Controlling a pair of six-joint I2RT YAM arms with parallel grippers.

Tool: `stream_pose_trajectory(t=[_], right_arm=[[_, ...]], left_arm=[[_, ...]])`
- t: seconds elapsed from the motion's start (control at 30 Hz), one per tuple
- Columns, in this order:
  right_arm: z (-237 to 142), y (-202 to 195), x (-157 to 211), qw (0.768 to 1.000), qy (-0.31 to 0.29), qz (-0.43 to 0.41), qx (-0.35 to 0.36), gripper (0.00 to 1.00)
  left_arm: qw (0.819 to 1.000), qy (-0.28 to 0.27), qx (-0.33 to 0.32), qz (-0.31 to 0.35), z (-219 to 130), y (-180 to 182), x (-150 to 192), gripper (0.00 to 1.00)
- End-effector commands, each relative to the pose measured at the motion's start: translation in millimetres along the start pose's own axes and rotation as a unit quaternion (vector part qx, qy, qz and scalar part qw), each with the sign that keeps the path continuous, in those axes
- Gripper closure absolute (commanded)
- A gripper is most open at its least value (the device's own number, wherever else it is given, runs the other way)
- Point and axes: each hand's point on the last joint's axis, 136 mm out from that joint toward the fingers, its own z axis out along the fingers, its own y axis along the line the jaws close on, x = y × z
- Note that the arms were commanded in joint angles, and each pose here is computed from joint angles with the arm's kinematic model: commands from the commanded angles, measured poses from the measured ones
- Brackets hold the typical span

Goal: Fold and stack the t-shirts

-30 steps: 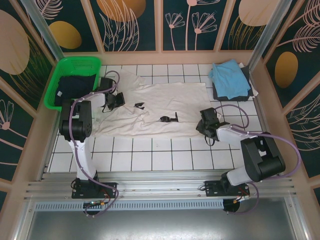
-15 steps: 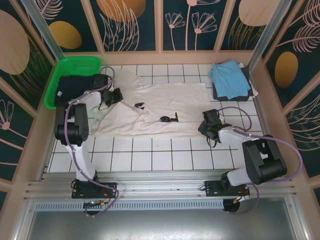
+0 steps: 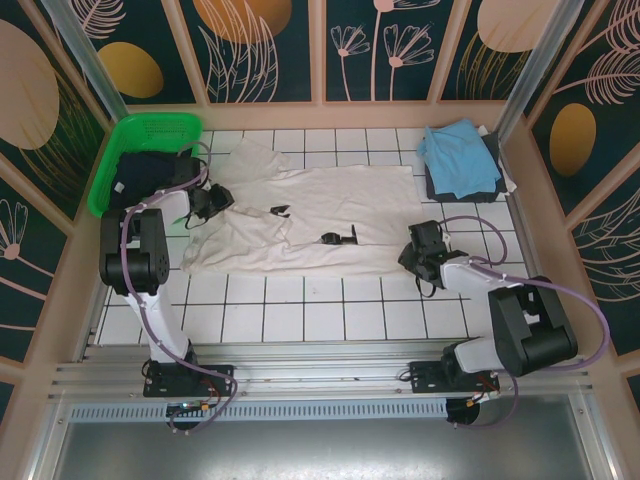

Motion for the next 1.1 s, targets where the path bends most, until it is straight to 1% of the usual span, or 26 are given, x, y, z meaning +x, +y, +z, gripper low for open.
stream_pose_trajectory(t=[0.0, 0.07, 0.13, 0.23, 0.27, 0.33, 0.4, 0.47, 0.57, 0.63, 0.8, 0.87, 1.0, 1.07], right_arm=[[-12, 6, -6, 1.0, -0.007, -0.006, -0.015, 0.55], [-23, 23, -13, 0.999, -0.021, -0.024, -0.036, 0.55], [-39, 52, -19, 0.995, -0.041, -0.049, -0.074, 0.54], [-58, 111, -20, 0.982, -0.053, -0.078, -0.162, 0.52], [-62, 137, -16, 0.975, -0.05, -0.089, -0.197, 0.52], [-62, 179, -4, 0.963, -0.032, -0.115, -0.242, 0.51], [-57, 214, 5, 0.955, -0.022, -0.14, -0.259, 0.51], [-48, 254, 20, 0.945, 0.001, -0.163, -0.284, 0.51], [-29, 298, 41, 0.935, 0.031, -0.183, -0.303, 0.51], [-15, 319, 54, 0.931, 0.052, -0.194, -0.305, 0.51], [6, 349, 77, 0.927, 0.072, -0.216, -0.297, 0.51], [18, 352, 84, 0.931, 0.077, -0.224, -0.279, 0.51], [36, 348, 94, 0.937, 0.085, -0.232, -0.247, 0.51], [42, 348, 96, 0.939, 0.083, -0.236, -0.234, 0.51]], left_arm=[[1.0, -0.009, -0.023, 0.005, -10, 0, -8, 0.63], [0.999, -0.022, -0.03, 0.014, -22, -4, -15, 0.6], [0.998, -0.036, -0.039, 0.025, -34, -8, -19, 0.58], [0.998, -0.039, -0.036, 0.026, -42, -8, -13, 0.57], [0.999, -0.035, -0.025, 0.027, -39, -9, -9, 0.56], [0.999, -0.012, -0.017, 0.028, -26, -8, -2, 0.56], [0.999, 0.012, -0.013, 0.031, -11, -7, 0, 0.58], [0.999, 0.031, -0.016, 0.03, 3, -4, 3, 0.61], [0.998, 0.041, -0.012, 0.035, 10, -4, 4, 0.65], [0.998, 0.04, -0.006, 0.04, 10, -7, 3, 0.66], [0.998, 0.045, 0.005, 0.052, 7, -11, 6, 0.83], [0.997, 0.046, 0.014, 0.056, 6, -14, 7, 0.91], [0.997, 0.049, 0.03, 0.06, 4, -20, 8, 0.99], [0.996, 0.048, 0.038, 0.062, 3, -23, 8, 1.0]])
